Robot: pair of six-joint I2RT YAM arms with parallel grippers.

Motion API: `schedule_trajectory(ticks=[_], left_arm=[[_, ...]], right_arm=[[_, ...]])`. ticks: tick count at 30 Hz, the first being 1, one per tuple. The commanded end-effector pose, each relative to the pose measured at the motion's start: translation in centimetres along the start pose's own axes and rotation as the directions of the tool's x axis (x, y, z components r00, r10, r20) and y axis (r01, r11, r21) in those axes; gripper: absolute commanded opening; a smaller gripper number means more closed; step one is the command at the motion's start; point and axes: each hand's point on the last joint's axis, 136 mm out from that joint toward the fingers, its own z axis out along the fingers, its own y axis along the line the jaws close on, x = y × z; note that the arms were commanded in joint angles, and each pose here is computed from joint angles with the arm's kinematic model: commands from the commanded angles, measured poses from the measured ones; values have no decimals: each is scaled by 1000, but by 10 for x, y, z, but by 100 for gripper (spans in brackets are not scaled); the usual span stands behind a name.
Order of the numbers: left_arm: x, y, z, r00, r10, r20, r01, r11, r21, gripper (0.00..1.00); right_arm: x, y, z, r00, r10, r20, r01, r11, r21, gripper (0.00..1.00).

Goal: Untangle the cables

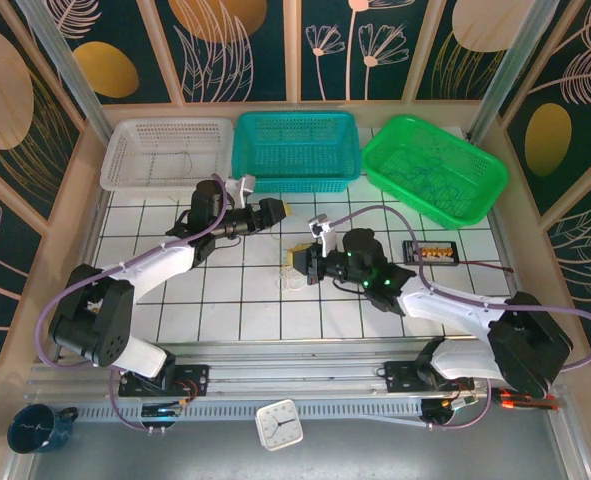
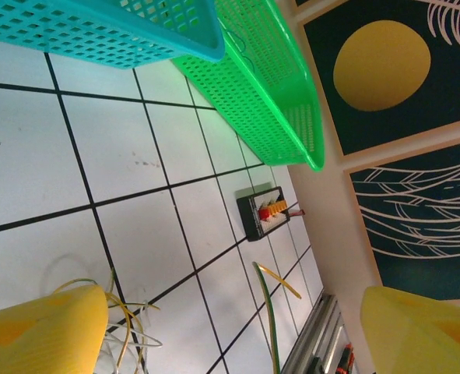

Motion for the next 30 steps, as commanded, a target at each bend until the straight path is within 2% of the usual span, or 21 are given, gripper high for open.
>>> schedule_trajectory(ticks=[1,14,22,28,30], left_arm=[[7,1,4,999,11,-34,-11,1000,13,81],[14,5,10,998,0,-66,2,1000,20,61],[15,-2,10,997,5,-71,-2,999,46,31],[10,-7,8,999,10,-51,-7,998,56,0],[6,-12,6,1000,11,-29,-9,998,67,0]], right_arm=[[-8,10,4,1000,-30,4,30,999,-27,0],[-5,11,7,1000,-29,-4,29,999,-24,0],[-2,8,10,1000,-27,-7,27,999,-18,0],[2,3,10,1000,-23,-9,23,1000,-3,0],[7,-2,10,1000,-18,-16,18,1000,11,0]])
